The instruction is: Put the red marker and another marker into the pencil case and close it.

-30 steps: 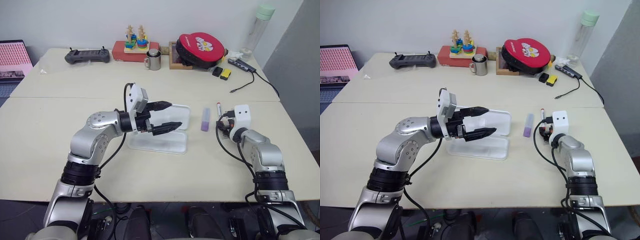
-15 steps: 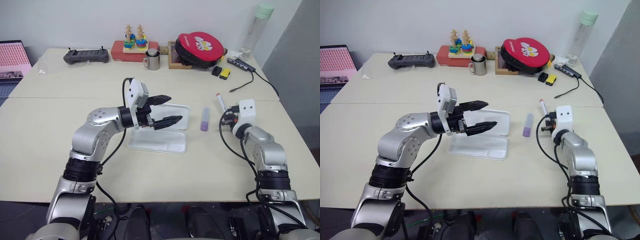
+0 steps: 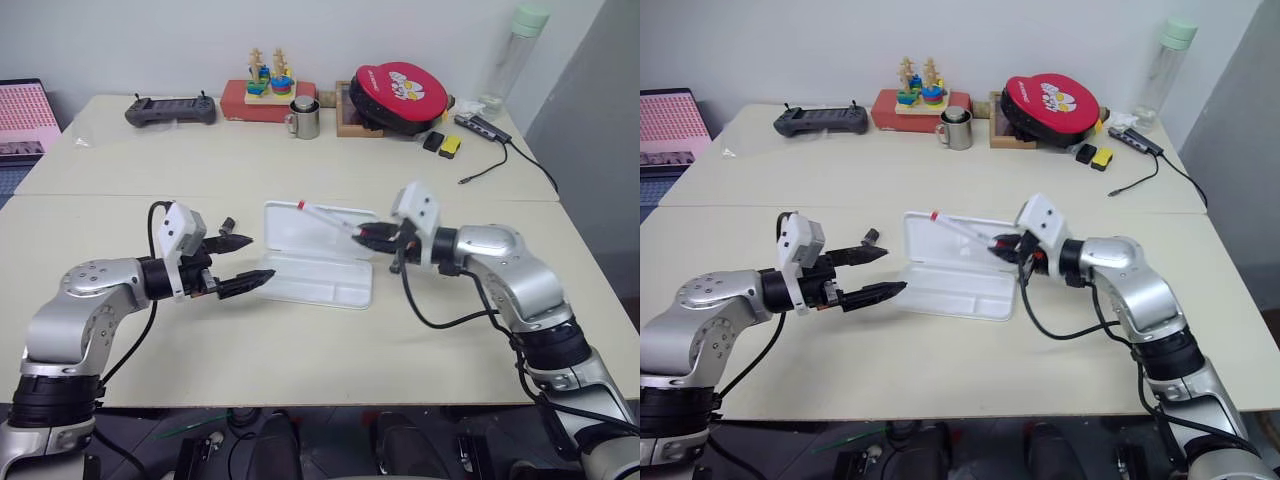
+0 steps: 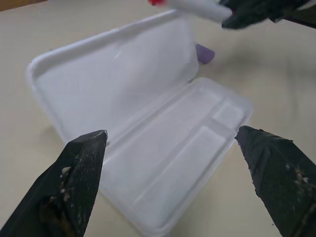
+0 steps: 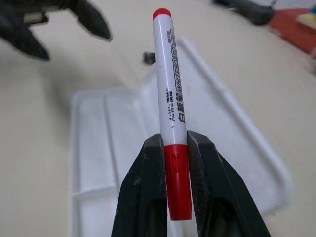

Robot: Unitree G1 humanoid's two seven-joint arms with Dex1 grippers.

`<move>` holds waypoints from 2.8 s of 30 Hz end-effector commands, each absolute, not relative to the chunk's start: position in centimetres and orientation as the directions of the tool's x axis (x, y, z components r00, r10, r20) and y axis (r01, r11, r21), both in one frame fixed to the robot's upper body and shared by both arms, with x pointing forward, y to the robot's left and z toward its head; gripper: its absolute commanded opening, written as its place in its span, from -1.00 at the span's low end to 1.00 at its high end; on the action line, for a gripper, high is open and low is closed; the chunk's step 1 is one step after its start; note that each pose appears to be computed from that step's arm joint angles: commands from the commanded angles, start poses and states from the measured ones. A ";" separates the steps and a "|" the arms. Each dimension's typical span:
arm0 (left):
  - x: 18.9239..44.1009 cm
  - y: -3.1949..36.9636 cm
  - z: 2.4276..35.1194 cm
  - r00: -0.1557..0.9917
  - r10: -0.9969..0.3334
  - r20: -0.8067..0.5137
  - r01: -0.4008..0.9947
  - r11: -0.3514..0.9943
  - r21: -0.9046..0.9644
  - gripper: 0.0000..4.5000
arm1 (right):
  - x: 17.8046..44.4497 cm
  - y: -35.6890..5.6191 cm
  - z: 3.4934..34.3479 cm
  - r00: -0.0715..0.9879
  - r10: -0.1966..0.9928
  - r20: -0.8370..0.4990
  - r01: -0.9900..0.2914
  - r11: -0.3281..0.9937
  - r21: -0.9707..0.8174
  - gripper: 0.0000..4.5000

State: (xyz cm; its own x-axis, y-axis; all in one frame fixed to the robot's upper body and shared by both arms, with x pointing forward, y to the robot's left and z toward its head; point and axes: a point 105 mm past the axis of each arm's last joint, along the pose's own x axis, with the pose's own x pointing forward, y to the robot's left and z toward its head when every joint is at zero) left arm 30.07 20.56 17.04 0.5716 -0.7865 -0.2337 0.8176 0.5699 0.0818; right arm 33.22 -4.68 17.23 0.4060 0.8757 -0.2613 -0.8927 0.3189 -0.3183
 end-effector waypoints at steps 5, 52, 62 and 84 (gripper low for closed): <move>28.6 20.1 18.9 0.599 -0.782 -0.174 0.801 0.581 0.143 1.00 | 34.0 -2.1 14.1 0.309 0.874 -0.375 -0.924 0.183 -0.335 -0.88; 31.8 7.5 21.8 0.362 -0.932 0.028 0.914 0.361 0.185 1.00 | 38.7 -12.2 9.4 0.907 0.197 -0.372 -0.227 0.973 -0.037 1.00; 32.3 7.6 21.9 0.395 -0.917 0.049 0.896 0.397 0.199 1.00 | 38.9 -14.2 8.1 0.905 0.102 -0.412 -0.149 0.985 -0.083 0.40; 32.5 12.1 22.4 0.495 -0.865 0.085 0.851 0.502 0.152 1.00 | 40.8 -14.2 22.2 0.970 0.208 0.125 -0.205 0.978 -0.036 -0.56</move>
